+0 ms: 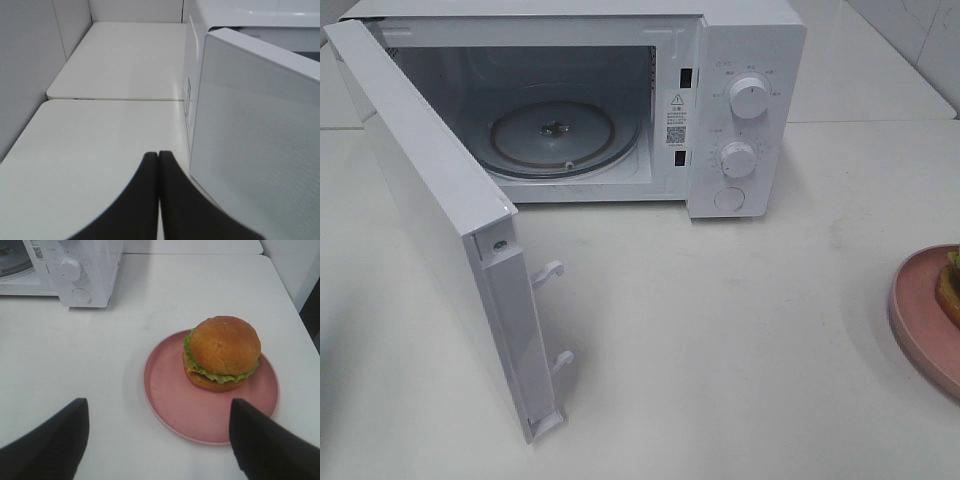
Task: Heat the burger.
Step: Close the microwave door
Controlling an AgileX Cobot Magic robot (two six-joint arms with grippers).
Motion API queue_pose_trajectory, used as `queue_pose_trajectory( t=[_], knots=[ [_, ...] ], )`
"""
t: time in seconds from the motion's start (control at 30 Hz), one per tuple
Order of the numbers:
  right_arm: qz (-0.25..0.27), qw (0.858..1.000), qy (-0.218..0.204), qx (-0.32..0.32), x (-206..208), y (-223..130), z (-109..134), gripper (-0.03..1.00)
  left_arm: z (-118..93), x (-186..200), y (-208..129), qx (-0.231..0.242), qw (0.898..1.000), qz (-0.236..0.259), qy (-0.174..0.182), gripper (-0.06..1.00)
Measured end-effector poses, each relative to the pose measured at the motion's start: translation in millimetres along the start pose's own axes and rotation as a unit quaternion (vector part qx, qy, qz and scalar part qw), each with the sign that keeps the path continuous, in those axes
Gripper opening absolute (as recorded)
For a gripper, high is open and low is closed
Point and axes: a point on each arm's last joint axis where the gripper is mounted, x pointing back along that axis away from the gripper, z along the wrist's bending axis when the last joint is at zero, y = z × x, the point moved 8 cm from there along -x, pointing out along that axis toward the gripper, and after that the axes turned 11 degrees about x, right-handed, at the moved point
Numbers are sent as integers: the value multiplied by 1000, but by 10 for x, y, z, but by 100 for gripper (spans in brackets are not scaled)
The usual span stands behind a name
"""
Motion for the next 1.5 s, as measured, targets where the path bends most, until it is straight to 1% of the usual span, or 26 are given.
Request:
queue_pose_trajectory(
  t=[0.07, 0.1, 0.17, 0.23, 0.33, 0.4, 0.5, 0.57, 0.6, 0.67, 0.7, 0.8, 0.83, 0.9, 0.93, 1.0, 1.03, 1.07, 1.13, 1.17, 1.2, 1.23, 1.27, 1.33, 1.47, 1.5],
  knots=[
    [0, 1000, 0, 0, 0, 0, 0, 76, 6, -24, -4, -4, 1000, -9, 0, 0],
    [0, 1000, 0, 0, 0, 0, 0, 76, 8, -74, -18, -16, 1000, -19, -3, 0],
    [0, 1000, 0, 0, 0, 0, 0, 76, 6, -96, -31, -21, 1000, -20, -4, 0],
    [0, 1000, 0, 0, 0, 0, 0, 76, -49, -204, -57, -35, 999, -26, -23, 0],
    [0, 1000, 0, 0, 0, 0, 0, 76, -74, -236, -67, -38, 998, -26, -30, 0],
    [0, 1000, 0, 0, 0, 0, 0, 76, -202, -344, -152, -40, 997, -17, -71, 0],
    [0, 1000, 0, 0, 0, 0, 0, 76, -234, -365, -180, -42, 996, -12, -81, 0],
    [0, 1000, 0, 0, 0, 0, 0, 76, -387, -442, -276, -39, 991, -3, -130, 0],
    [0, 1000, 0, 0, 0, 0, 0, 76, -387, -442, -276, -39, 991, -3, -130, 0],
    [0, 1000, 0, 0, 0, 0, 0, 76, -476, -483, -336, -41, 987, 1, -159, 0],
    [0, 1000, 0, 0, 0, 0, 0, 76, -476, -483, -336, -41, 987, 1, -159, 0],
    [0, 1000, 0, 0, 0, 0, 0, 76, -583, -514, -431, -42, 983, 18, -179, 0],
    [0, 1000, 0, 0, 0, 0, 0, 76, -583, -514, -431, -42, 983, 18, -179, 0],
    [0, 1000, 0, 0, 0, 0, 0, 76, -803, -568, -548, -56, 975, 39, -214, 0],
    [0, 1000, 0, 0, 0, 0, 0, 76, -803, -568, -548, -56, 975, 39, -214, 0],
    [0, 1000, 0, 0, 0, 0, 0, 76, -911, -614, -605, -54, 972, 49, -225, 0],
    [0, 1000, 0, 0, 0, 0, 0, 76, -911, -614, -605, -54, 972, 49, -225, 0],
    [0, 1000, 0, 0, 0, 0, 0, 76, -972, -645, -645, -47, 971, 56, -229, 0],
    [0, 1000, 0, 0, 0, 0, 0, 76, -996, -661, -665, -45, 970, 59, -231, 0],
    [0, 1000, 0, 0, 0, 0, 0, 76, -1050, -684, -704, -43, 969, 63, -237, 0],
    [0, 1000, 0, 0, 0, 0, 0, 76, -1050, -684, -704, -43, 969, 63, -237, 0],
    [0, 1000, 0, 0, 0, 0, 0, 76, -1124, -699, -723, -47, 966, 62, -249, 0],
    [0, 1000, 0, 0, 0, 0, 0, 76, -1124, -699, -723, -47, 966, 62, -249, 0],
    [0, 1000, 0, 0, 0, 0, 0, 76, -1215, -734, -753, -50, 963, 63, -258, 0],
    [0, 1000, 0, 0, 0, 0, 0, 76, -1281, -782, -779, -46, 962, 67, -260, 0],
    [0, 1000, 0, 0, 0, 0, 0, 76, -1355, -823, -781, -44, 961, 67, -264, 0]
  ],
)
